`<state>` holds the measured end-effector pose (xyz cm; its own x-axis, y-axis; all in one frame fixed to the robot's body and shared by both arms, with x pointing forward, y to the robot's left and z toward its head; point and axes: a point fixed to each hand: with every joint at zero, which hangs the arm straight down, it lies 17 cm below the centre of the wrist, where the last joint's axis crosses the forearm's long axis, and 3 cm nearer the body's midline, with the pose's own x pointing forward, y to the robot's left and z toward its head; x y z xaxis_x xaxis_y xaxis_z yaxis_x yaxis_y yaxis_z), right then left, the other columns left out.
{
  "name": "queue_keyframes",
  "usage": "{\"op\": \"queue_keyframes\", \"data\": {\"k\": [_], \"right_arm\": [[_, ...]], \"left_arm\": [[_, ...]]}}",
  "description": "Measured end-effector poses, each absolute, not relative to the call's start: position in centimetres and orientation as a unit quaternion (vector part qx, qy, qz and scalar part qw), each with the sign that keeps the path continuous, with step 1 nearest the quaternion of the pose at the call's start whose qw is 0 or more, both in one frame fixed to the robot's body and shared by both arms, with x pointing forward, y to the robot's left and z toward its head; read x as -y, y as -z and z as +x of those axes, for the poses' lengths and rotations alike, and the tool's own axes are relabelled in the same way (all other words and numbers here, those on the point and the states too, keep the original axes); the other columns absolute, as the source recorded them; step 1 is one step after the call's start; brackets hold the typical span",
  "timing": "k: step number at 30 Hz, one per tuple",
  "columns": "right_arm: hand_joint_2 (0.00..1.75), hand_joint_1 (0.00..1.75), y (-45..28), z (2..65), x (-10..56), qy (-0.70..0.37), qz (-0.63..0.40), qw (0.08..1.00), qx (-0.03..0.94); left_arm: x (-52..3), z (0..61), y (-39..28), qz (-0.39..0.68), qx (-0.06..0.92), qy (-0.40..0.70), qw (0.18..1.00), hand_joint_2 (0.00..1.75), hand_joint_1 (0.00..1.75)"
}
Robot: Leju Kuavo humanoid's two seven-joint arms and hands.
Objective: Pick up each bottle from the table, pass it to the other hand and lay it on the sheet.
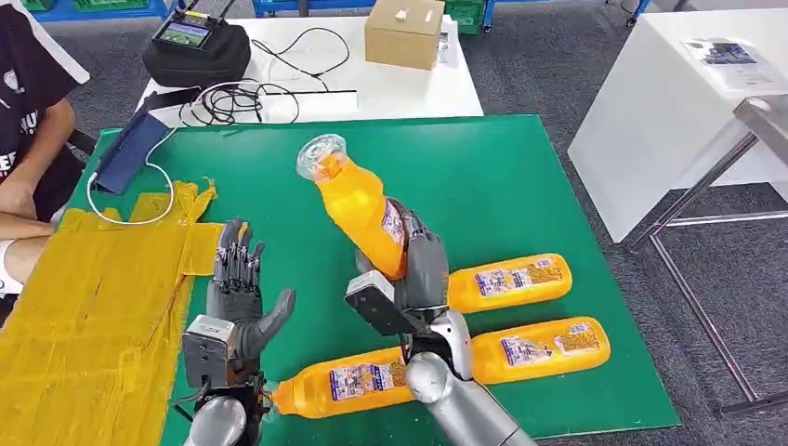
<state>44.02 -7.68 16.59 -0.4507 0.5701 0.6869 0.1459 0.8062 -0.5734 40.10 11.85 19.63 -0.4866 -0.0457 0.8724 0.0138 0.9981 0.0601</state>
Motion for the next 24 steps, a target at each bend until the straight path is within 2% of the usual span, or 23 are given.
{"op": "queue_keyframes", "data": {"k": [9, 18, 24], "right_arm": [[1.75, 1.75, -16.2, 42.8, 6.3, -0.226, -0.178, 0.483, 0.827], [1.75, 1.75, -11.2, 40.7, 0.3, -0.364, -0.120, 0.495, 0.780], [1.75, 1.75, -10.3, 39.6, -1.4, -0.400, -0.116, 0.474, 0.776]], "left_arm": [[-11.5, 40.1, -19.1, 0.004, 0.858, 0.031, 0.513, 1.75, 0.00], [-10.6, 39.9, -18.7, -0.007, 0.853, 0.040, 0.520, 1.75, 0.00], [-10.5, 39.9, -18.6, -0.008, 0.852, 0.041, 0.522, 1.75, 0.00]]}}
